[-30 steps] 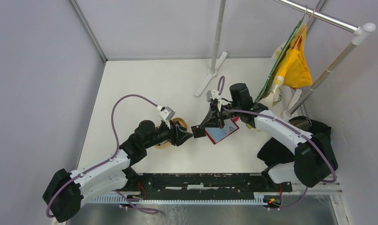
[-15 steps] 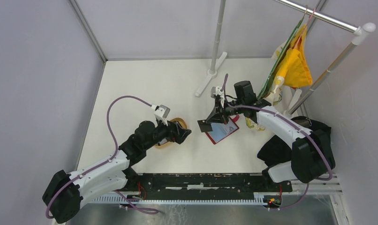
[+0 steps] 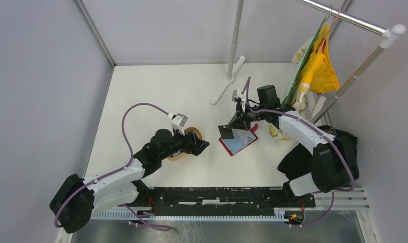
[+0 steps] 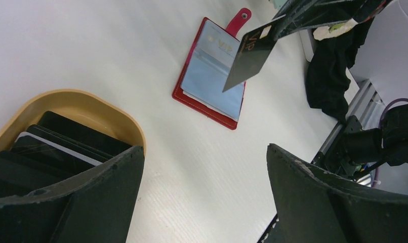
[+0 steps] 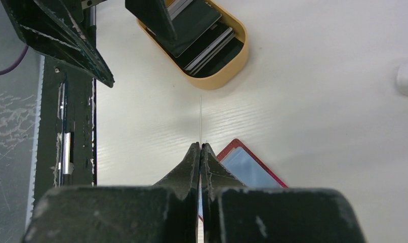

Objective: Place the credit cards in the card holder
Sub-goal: Move the card holder to the center of the board.

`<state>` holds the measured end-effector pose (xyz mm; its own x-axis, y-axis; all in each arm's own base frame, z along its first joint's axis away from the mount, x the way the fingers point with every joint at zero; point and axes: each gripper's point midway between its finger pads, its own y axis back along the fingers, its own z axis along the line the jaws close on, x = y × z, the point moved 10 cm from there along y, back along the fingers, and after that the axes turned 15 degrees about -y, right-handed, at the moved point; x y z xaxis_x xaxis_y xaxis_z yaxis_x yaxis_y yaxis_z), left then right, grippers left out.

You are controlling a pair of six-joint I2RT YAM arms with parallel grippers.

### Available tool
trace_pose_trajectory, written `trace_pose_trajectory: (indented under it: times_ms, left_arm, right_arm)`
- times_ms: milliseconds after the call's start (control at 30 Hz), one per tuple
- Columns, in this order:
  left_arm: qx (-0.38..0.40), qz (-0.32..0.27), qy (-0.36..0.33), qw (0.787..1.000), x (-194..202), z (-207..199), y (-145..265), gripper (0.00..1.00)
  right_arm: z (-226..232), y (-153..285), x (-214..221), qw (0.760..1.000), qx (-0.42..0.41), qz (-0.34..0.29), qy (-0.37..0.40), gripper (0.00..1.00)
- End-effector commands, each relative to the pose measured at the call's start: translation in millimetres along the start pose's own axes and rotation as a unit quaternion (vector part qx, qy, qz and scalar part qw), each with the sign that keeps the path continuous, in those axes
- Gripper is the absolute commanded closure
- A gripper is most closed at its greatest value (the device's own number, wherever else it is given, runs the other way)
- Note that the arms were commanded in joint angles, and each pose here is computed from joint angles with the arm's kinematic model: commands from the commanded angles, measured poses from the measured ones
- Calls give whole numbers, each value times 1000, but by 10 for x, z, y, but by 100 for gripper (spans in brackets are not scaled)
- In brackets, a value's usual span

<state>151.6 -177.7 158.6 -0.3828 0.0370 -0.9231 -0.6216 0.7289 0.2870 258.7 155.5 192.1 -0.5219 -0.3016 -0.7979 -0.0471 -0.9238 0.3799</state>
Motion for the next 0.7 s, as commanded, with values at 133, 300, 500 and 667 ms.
trace_pose_trajectory:
  times_ms: [133,300,500,667]
  left_arm:
    - [70,-37,26,997,-185,-143,-106,9]
    - [94,-34,34,994,-189,-197,-159,11]
    - [107,-23,31,993,-185,-287,-243,12]
    - [116,-14,26,993,-182,-381,-338,14]
  right_arm:
    - [-115,131,-140,1000,18,-18,7,100]
    - [-177,200,-137,999,28,-20,-3,100]
    - [-227,257,-118,999,35,-23,-13,100]
    - [-249,265,-111,999,33,-21,-21,100]
